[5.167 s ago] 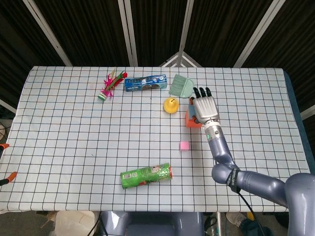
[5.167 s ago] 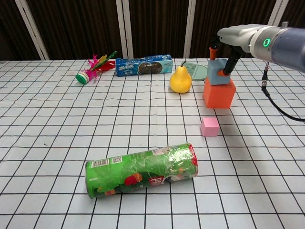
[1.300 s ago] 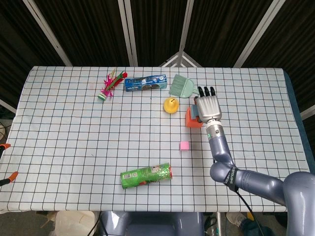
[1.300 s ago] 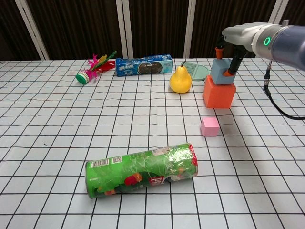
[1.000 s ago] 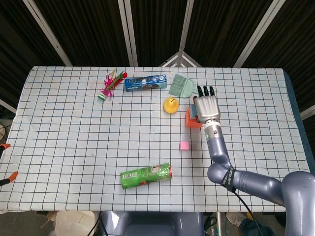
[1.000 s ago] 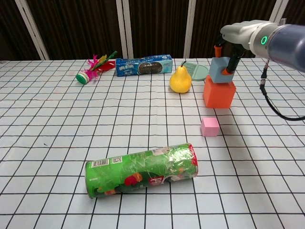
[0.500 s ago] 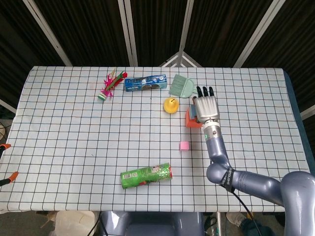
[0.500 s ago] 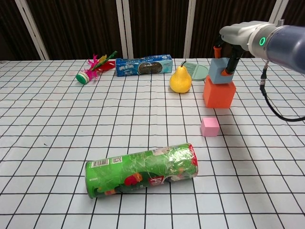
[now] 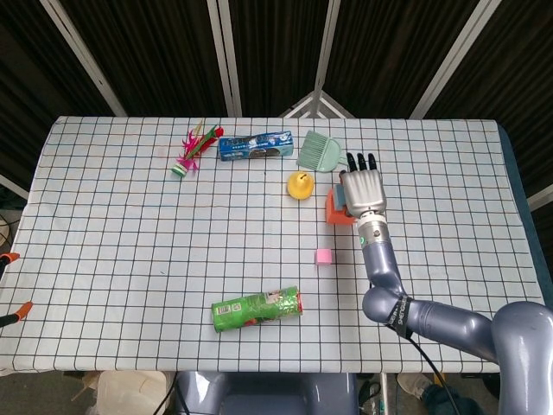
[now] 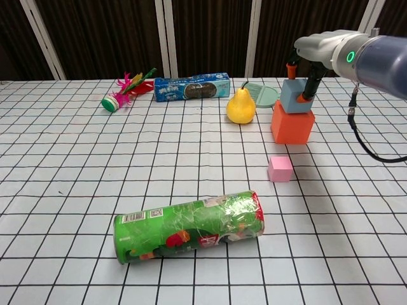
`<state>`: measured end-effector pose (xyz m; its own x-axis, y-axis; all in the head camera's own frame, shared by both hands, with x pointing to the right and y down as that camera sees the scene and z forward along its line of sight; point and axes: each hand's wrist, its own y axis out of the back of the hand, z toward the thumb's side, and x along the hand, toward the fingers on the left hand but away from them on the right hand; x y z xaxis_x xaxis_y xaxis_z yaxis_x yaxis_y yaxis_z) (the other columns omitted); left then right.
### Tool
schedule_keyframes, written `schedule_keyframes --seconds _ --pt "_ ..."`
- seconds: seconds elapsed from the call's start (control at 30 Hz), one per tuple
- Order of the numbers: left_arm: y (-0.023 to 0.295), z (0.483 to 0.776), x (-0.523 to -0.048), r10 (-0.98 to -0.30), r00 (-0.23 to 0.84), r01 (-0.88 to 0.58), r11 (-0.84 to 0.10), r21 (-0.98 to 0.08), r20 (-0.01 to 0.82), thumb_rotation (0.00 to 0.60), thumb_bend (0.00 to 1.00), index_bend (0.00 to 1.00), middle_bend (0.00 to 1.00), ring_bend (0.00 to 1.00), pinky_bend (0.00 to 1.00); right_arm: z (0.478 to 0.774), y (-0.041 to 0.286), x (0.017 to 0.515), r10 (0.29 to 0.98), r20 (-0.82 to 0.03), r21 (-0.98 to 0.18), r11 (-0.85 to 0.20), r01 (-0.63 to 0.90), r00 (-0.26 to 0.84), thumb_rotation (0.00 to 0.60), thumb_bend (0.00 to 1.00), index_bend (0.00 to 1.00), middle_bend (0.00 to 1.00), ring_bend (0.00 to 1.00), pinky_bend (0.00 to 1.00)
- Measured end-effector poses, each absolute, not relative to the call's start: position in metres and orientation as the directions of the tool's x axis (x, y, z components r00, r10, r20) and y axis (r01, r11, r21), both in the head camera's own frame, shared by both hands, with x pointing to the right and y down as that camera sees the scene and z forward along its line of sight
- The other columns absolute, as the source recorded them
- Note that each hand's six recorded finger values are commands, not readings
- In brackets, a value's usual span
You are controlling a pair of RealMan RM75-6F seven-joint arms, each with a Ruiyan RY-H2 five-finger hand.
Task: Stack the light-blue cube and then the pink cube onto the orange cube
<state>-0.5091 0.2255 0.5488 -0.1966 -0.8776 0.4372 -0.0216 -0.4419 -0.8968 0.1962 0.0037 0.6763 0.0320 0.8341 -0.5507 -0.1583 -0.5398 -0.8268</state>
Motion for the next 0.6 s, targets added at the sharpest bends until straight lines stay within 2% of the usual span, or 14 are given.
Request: schedule_keyframes --seconds 0.6 --pt "0.2254 0.5495 -0.5088 -0.877 -0.198 -0.019 -0.443 -0.896 0.438 0.600 0.21 0.21 0.02 0.00 0.02 0.6791 0.0038 0.1989 0.831 -0.555 -0.823 -0.545 -0.161 0.021 0.600 0.46 0.51 0.07 0.03 0.00"
